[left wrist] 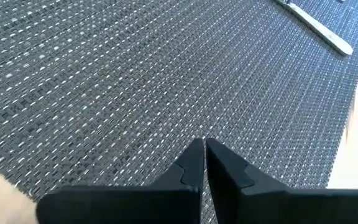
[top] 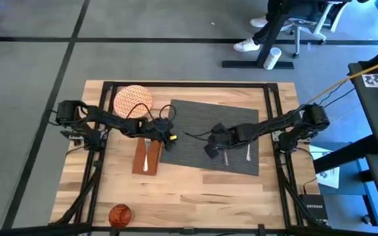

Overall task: Set table place
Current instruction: Put the silver table knife on the gray tablemat to the left of the silver spoon

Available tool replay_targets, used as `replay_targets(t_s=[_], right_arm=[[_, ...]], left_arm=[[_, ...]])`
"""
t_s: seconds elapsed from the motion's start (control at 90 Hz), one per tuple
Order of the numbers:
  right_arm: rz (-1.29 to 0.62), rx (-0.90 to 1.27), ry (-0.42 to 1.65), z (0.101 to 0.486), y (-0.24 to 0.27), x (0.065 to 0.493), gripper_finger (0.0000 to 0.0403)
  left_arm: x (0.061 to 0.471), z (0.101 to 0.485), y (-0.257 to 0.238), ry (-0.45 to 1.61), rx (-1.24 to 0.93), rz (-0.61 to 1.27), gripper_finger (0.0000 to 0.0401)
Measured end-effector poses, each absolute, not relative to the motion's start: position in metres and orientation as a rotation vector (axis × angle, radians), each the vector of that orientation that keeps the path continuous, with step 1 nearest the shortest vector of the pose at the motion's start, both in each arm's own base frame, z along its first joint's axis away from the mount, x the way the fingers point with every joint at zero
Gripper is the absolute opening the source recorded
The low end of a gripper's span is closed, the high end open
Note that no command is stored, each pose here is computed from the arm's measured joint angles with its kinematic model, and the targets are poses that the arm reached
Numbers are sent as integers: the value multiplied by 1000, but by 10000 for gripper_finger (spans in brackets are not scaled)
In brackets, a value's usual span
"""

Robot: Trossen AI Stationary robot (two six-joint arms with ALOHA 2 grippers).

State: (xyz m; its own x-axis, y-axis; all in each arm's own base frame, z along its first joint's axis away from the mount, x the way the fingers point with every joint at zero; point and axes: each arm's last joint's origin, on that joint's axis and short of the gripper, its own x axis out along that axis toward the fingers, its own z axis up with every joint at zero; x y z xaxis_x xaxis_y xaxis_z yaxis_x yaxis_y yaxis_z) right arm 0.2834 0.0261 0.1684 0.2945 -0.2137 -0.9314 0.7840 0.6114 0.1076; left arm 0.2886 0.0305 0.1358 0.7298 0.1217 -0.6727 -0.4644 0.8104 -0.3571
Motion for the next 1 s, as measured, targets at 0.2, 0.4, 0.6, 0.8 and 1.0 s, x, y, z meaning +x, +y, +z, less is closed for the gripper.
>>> replay_targets(t_s=[0.2, 0.4, 0.6, 0.8, 1.0], right_arm=[[-720, 641, 1080, 157, 25, 278, 0], [-745, 676, 1108, 145, 22, 269, 0], [-751, 683, 1119, 141, 22, 265, 0], [-831, 713, 1147, 140, 21, 259, 0], [-882, 742, 1152, 139, 20, 256, 0]], left_arm=[[289, 134, 31, 686, -537, 346, 0], [290, 122, 31, 730, -545, 360, 0], [290, 116, 29, 759, -564, 350, 0], [290, 116, 29, 762, -550, 344, 0], [290, 115, 29, 764, -549, 344, 0]])
